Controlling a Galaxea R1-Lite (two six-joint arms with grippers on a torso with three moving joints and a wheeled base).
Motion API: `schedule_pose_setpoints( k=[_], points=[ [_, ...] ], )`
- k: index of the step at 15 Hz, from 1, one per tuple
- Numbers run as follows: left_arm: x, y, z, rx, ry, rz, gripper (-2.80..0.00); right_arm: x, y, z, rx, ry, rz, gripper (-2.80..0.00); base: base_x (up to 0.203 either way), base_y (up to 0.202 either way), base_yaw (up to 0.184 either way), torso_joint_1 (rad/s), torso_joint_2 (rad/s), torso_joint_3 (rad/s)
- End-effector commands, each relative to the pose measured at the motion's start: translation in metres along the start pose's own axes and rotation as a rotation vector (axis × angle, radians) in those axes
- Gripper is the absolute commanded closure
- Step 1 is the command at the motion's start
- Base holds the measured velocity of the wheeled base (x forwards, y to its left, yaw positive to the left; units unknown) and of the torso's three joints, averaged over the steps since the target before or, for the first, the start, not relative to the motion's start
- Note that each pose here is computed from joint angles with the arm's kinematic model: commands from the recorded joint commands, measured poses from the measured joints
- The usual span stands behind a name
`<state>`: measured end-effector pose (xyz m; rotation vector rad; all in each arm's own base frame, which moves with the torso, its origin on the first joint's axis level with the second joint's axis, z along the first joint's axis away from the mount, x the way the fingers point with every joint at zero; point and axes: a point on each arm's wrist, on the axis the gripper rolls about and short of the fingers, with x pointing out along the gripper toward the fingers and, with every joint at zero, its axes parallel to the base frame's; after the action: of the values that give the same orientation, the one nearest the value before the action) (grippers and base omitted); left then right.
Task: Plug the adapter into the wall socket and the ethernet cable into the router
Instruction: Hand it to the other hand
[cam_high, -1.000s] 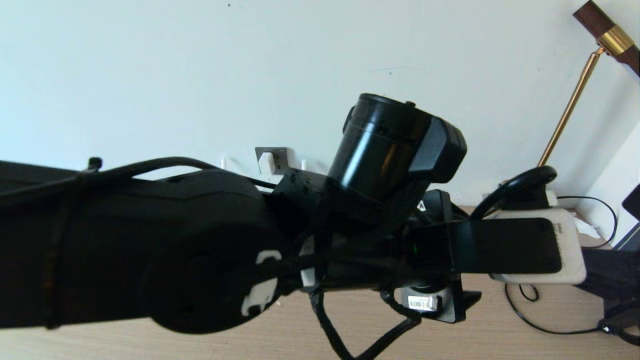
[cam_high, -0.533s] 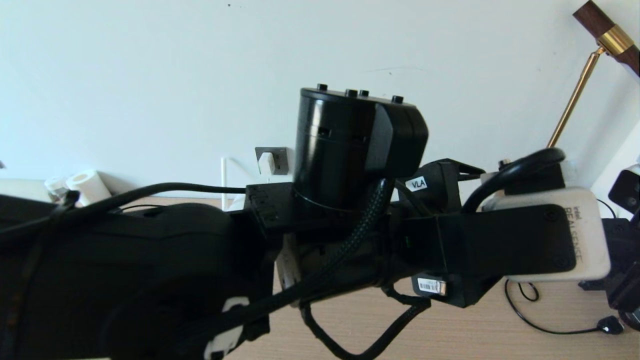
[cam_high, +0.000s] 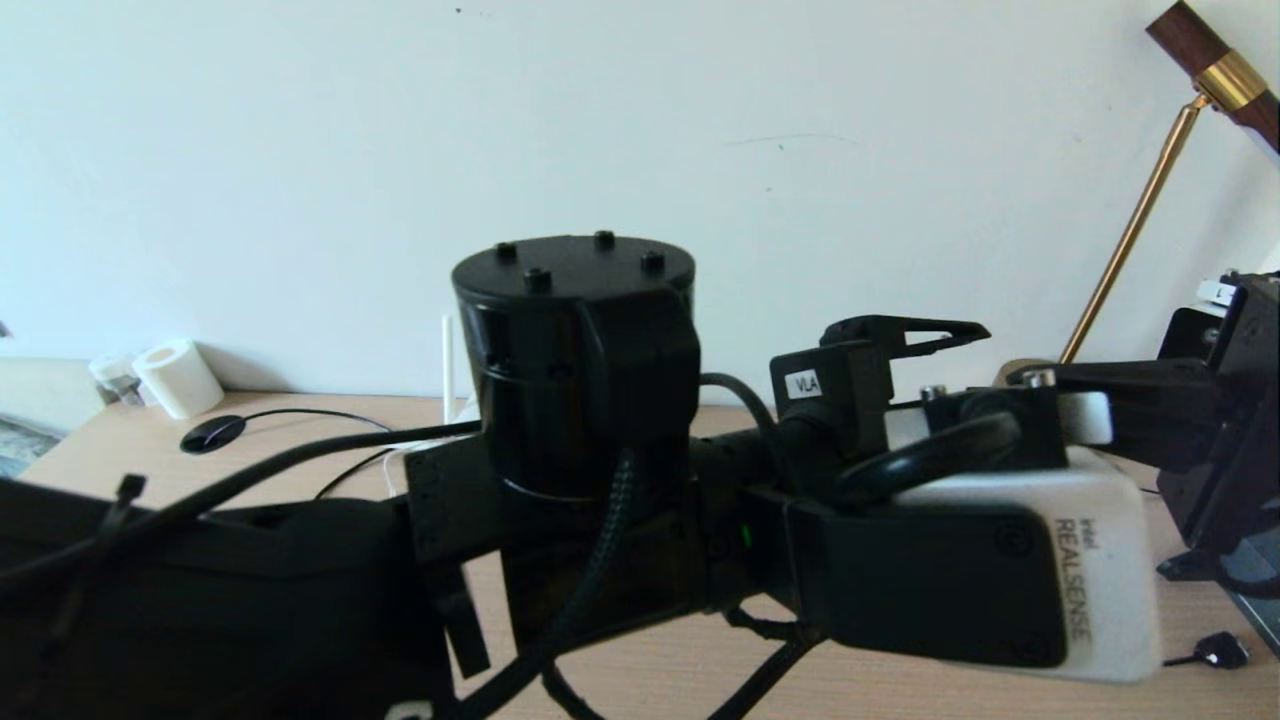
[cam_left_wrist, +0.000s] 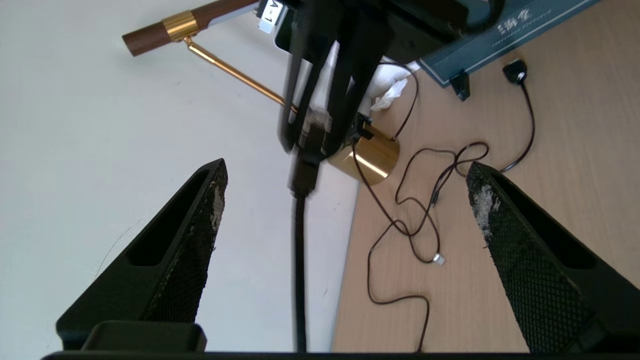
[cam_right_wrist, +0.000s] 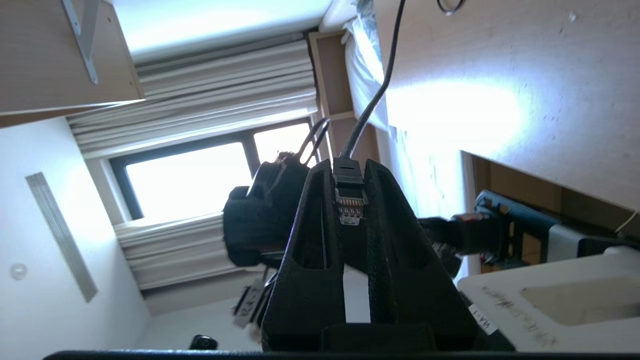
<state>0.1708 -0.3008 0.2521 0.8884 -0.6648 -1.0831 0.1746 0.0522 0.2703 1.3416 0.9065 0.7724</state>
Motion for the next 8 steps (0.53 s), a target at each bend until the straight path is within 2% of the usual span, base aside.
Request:
schedule_pose_setpoints(
  k=[1, 4, 6, 8],
  points=[
    [-0.0036, -0.0021, -0.0106, 0.014, 0.003, 0.016, -2.80, 0.0050, 0.0002, 0.0058, 0.038, 0.018, -0.008, 0.00, 0.000, 0.000, 0.000, 0.000, 0.00, 0.000],
    [-0.0015, 0.0004, -0.0151, 0.040, -0.005, 0.045, -2.80, 0.0048, -0.0032, 0.0039, 0.093, 0.074, -0.044, 0.00, 0.000, 0.000, 0.000, 0.000, 0.00, 0.000],
    [-0.0004, 0.0064, -0.0186, 0.079, -0.013, 0.081, -2.80, 0.0049, -0.0036, 0.0039, 0.097, 0.080, -0.046, 0.00, 0.000, 0.000, 0.000, 0.000, 0.00, 0.000],
    [-0.0003, 0.0058, -0.0187, 0.082, -0.025, 0.074, -2.80, 0.0053, -0.0041, 0.0041, 0.099, 0.091, -0.046, 0.00, 0.000, 0.000, 0.000, 0.000, 0.00, 0.000]
  ],
)
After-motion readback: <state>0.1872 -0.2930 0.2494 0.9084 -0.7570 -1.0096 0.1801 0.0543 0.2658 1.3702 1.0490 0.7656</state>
